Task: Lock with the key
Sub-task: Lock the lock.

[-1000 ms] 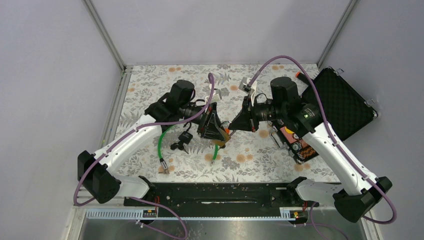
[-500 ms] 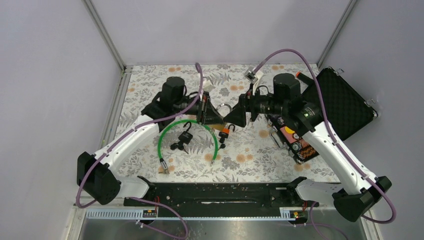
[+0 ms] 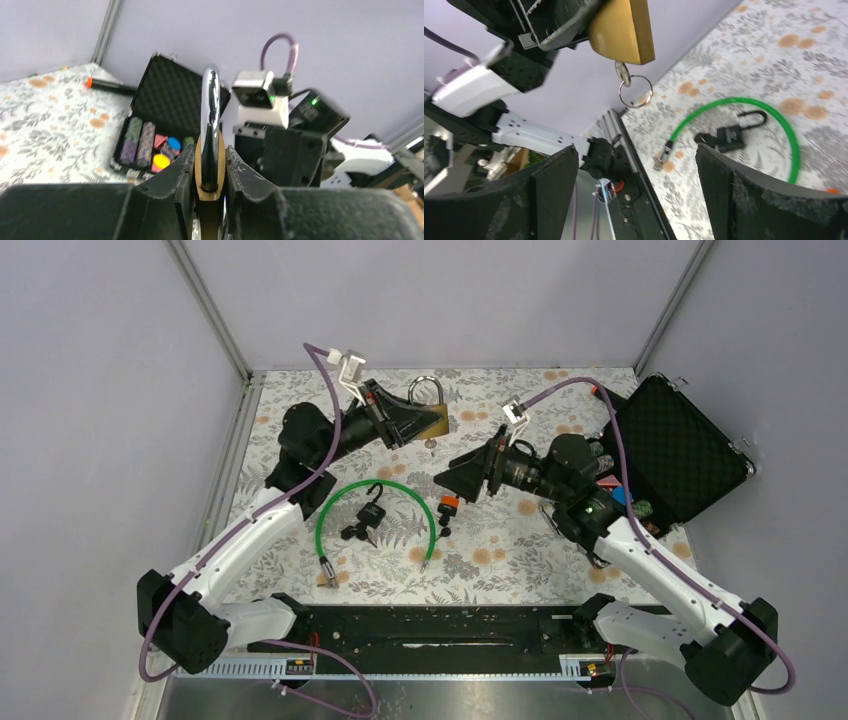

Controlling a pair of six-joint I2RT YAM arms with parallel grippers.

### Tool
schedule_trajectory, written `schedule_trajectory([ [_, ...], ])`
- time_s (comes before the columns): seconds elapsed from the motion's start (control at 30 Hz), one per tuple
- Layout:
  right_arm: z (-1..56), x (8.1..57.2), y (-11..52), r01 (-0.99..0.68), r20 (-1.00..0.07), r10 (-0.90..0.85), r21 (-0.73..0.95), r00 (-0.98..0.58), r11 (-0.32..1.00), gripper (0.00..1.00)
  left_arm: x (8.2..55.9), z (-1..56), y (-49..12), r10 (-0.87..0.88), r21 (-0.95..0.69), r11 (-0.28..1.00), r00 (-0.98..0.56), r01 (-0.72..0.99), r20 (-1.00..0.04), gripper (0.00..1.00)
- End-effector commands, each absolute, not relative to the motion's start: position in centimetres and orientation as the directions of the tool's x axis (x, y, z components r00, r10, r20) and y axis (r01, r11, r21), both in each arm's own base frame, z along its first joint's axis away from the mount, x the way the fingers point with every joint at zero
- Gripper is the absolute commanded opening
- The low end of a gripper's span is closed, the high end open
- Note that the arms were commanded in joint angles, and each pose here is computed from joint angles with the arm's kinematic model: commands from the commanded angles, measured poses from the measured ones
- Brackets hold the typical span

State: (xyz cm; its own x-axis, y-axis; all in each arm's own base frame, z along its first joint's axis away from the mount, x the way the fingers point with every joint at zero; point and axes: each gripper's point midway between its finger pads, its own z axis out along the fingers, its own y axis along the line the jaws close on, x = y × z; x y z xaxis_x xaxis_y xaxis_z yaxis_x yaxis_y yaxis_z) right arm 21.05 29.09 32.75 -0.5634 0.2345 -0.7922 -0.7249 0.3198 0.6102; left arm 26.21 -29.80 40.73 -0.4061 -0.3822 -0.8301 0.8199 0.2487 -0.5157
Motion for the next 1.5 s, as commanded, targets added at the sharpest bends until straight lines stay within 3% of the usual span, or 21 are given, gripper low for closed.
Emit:
schedule_trajectory([
  [0.0,40.5,20.3,30.4,-0.836,-0.800,0.409,0.531,-0.440,0.138,0.93,24.3,50.3,-27.5,-0.647,-0.441,0.115,-0.270,0.890,-0.713,0.00],
  [0.27,43.1,21.3,31.2,-0.854,-0.805,0.434,0.502,-0.404,0.137,0.93,24.0,52.1,-27.1,-0.711,-0.469,0.012,-0.322,0.883,-0.625,0.00],
  [0.47,44.8,22.3,31.8,-0.865,-0.818,0.434,0.478,-0.377,0.152,0.87,23.4,53.9,-27.5,-0.698,-0.449,-0.037,-0.345,0.893,-0.627,0.00],
  [0.53,45.1,22.7,32.0,-0.859,-0.819,0.421,0.488,-0.389,0.156,0.75,23.4,54.1,-27.3,-0.706,-0.449,-0.034,-0.339,0.893,-0.622,0.00],
  [0.63,45.1,22.6,32.6,-0.859,-0.821,0.397,0.494,-0.411,0.133,0.50,23.3,54.5,-27.1,-0.713,-0.439,-0.020,-0.320,0.898,-0.624,0.00],
  [0.7,44.7,22.8,32.8,-0.853,-0.819,0.384,0.505,-0.426,0.129,0.42,23.4,54.8,-27.1,-0.710,-0.434,-0.002,-0.307,0.901,-0.634,0.00],
  [0.9,44.7,22.8,32.9,-0.860,-0.813,0.393,0.502,-0.430,0.097,0.48,23.3,55.5,-27.2,-0.698,-0.409,0.016,-0.283,0.912,-0.658,0.00],
  [1.03,45.0,23.4,32.8,-0.852,-0.797,0.413,0.516,-0.441,0.085,0.43,23.2,55.7,-27.2,-0.695,-0.399,0.023,-0.273,0.916,-0.666,0.00],
  [1.3,46.2,23.4,32.0,-0.859,-0.780,0.451,0.509,-0.434,0.055,0.42,23.2,56.1,-27.3,-0.686,-0.391,0.032,-0.265,0.920,-0.677,0.00],
  [1.47,46.0,23.4,32.3,-0.844,-0.772,0.433,0.535,-0.466,0.045,0.11,23.4,56.1,-27.3,-0.690,-0.391,0.035,-0.261,0.920,-0.675,0.00],
])
